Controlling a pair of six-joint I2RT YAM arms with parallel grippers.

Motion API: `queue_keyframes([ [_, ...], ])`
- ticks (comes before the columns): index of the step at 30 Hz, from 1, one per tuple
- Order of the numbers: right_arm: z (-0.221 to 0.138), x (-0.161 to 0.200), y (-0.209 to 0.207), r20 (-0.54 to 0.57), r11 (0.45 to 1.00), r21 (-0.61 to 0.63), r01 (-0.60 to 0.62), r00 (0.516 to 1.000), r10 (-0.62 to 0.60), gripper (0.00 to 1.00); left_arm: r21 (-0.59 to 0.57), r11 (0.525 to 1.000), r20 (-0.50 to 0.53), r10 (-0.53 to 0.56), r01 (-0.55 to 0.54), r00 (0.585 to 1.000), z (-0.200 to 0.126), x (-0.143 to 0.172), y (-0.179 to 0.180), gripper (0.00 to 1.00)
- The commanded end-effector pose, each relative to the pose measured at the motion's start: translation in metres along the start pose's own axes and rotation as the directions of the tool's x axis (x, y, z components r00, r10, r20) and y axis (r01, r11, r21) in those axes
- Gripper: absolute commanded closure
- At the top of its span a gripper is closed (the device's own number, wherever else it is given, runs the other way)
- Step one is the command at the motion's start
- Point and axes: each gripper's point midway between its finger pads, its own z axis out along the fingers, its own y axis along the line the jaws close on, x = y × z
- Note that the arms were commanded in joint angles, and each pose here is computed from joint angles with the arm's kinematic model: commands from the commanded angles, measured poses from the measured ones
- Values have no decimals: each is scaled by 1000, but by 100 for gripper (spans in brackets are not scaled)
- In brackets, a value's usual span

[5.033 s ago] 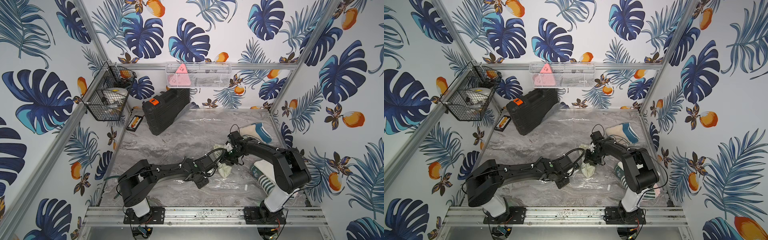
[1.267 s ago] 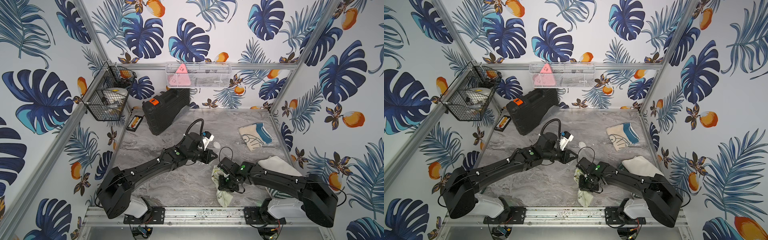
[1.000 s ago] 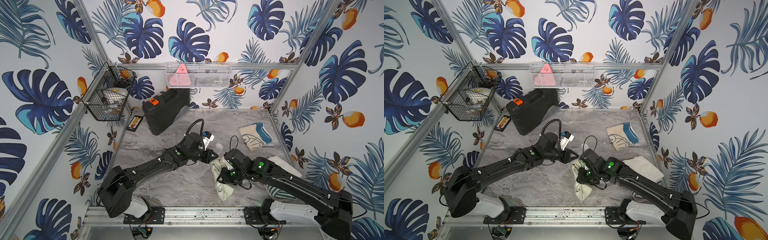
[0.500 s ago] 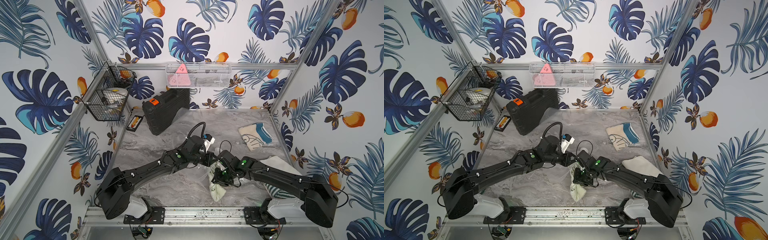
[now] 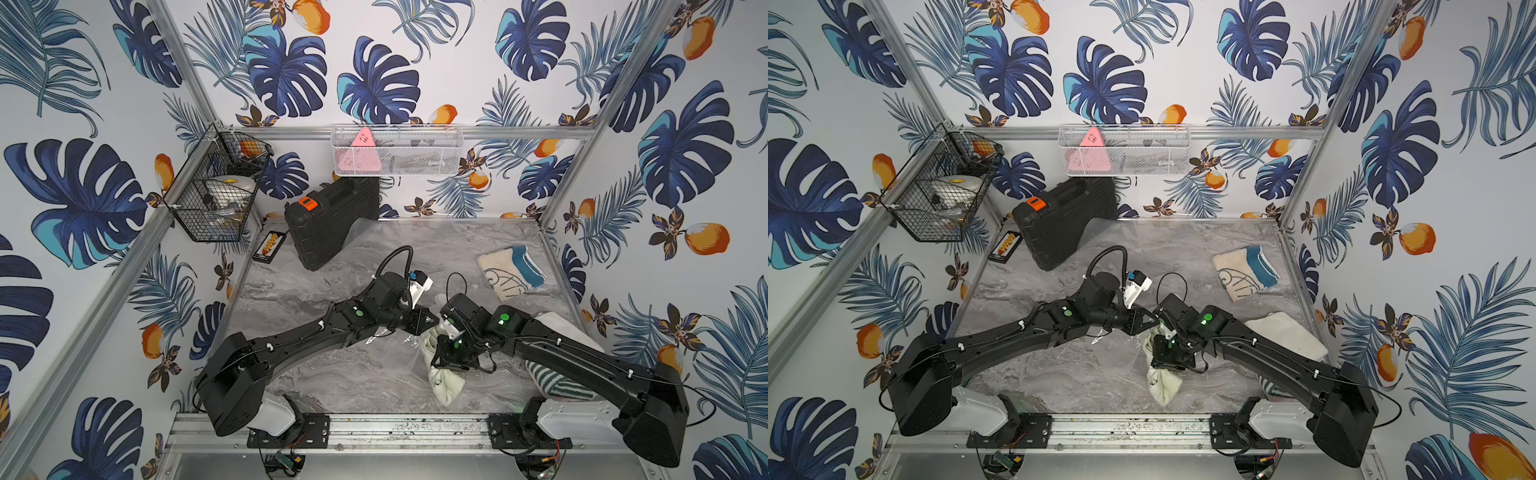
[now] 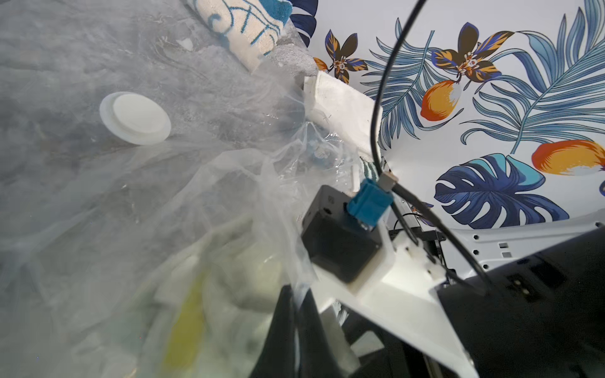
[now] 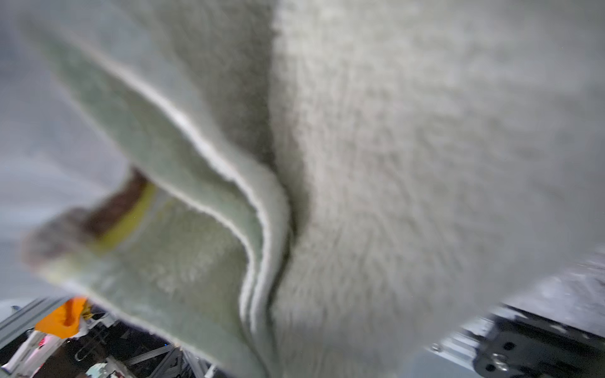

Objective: Place the folded towel into the vacuum bag
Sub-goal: Place the towel in the vacuum bag.

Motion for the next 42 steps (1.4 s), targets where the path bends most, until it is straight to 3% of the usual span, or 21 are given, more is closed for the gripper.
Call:
queue_keyframes([
  [1, 0, -14, 56, 14, 976, -217, 29, 1000, -26, 100, 67, 997, 16, 31, -31, 999, 2, -4, -16, 100],
  [4, 22, -21, 44, 11, 981, -191, -16, 1000, 19, 100, 67, 997, 10, 33, -34, 999, 1, 0, -14, 100],
  [7, 35, -26, 8, 35, 998, -48, -42, 998, 43, 100, 67, 997, -17, 47, -46, 999, 2, 8, -12, 100],
  [11, 31, -17, -52, 46, 987, 150, -60, 997, 54, 100, 65, 995, -54, 80, -76, 995, 2, 16, -9, 100],
  [14, 25, -9, -106, 33, 964, 226, -138, 990, 135, 100, 59, 993, -67, 110, -106, 992, 1, 18, -7, 100],
  [16, 14, -6, -121, 57, 956, 239, -169, 985, 160, 100, 52, 992, -64, 118, -115, 991, -1, 17, -6, 100],
  [21, 19, -3, -101, 35, 971, 161, -176, 984, 173, 100, 84, 992, -18, 100, -99, 995, 0, 1, -14, 100],
  [29, 17, -31, 0, 130, 1000, 4, 5, 991, -6, 100, 151, 985, 6, 85, -85, 996, 1, -11, -35, 100],
  [34, 50, -58, -13, 175, 997, 71, 16, 984, -28, 100, 112, 991, -36, 82, -77, 996, -3, 9, -23, 100],
  [38, 65, -59, -33, 202, 995, 80, 55, 977, -71, 84, 9, 997, -62, 83, -83, 995, -21, 27, -5, 77],
  [40, 67, -53, -33, 169, 996, 57, 72, 982, -80, 62, -69, 995, -78, 67, -72, 995, -28, 35, 9, 65],
  [42, 66, -43, -25, 125, 995, -4, 95, 988, -94, 47, -144, 987, -103, 59, -74, 993, -35, 45, 18, 55],
])
